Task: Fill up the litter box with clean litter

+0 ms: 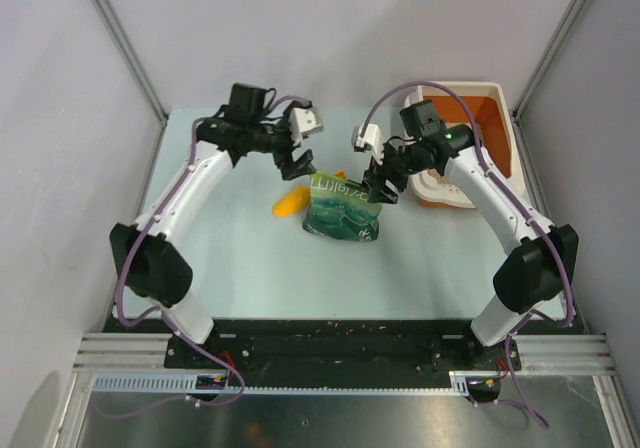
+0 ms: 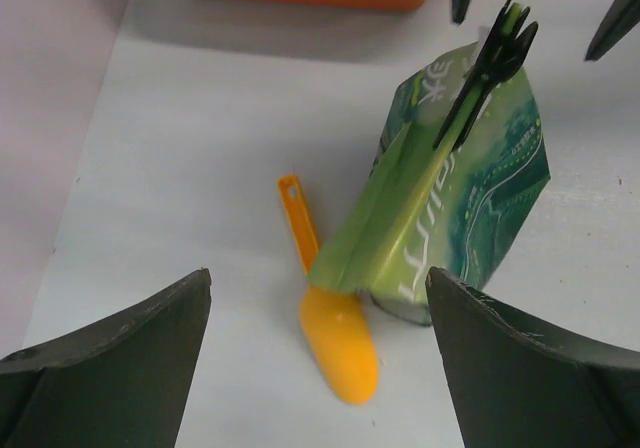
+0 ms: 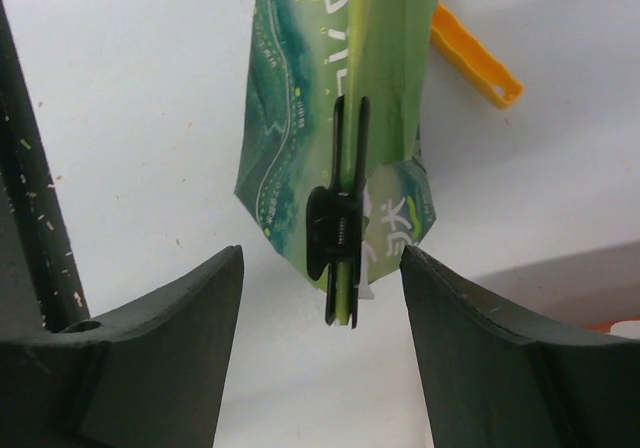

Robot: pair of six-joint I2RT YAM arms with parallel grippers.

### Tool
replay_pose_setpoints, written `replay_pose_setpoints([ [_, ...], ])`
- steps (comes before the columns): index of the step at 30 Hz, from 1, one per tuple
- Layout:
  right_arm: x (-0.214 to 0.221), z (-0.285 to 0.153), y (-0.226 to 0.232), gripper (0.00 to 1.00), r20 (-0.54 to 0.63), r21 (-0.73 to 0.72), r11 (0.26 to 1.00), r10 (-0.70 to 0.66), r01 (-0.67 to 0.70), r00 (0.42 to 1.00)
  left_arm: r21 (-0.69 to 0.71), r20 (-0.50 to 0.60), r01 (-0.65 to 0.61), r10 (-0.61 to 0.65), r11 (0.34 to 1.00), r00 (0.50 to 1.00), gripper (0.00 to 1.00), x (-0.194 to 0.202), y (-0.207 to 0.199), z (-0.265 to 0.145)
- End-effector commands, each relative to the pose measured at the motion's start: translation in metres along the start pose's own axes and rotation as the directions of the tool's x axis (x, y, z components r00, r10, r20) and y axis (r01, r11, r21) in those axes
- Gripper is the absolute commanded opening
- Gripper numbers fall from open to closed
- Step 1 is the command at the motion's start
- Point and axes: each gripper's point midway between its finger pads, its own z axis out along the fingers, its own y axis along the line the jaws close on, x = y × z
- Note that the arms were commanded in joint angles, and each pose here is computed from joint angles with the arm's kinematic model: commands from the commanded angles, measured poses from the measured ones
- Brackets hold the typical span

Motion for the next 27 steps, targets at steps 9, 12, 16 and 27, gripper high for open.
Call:
replay_pose_setpoints([
  [9, -0.003, 0.008, -0.019, 0.59, -0.007, 0.100, 0.995, -0.017, 0.018, 1.000, 0.127, 0.016, -0.102, 0.100, 0.987, 0.995, 0.90, 0.000, -0.024, 0.040],
  [12, -0.002, 0.013, -0.017, 0.56, -0.008, 0.088, 0.996, -0.021, 0.021, 1.000, 0.128, 0.004, -0.092, 0.093, 0.987, 0.996, 0.90, 0.006, -0.032, 0.033],
  [16, -0.006, 0.019, -0.013, 0.52, -0.011, 0.074, 0.996, -0.047, 0.047, 0.999, 0.140, -0.015, -0.060, 0.063, 0.988, 0.998, 0.90, 0.017, -0.048, 0.028],
  [27, -0.010, 0.019, -0.020, 0.36, -0.016, 0.117, 0.991, -0.061, 0.062, 0.998, 0.150, -0.049, -0.004, 0.012, 0.989, 0.999, 0.90, 0.038, -0.075, 0.016],
])
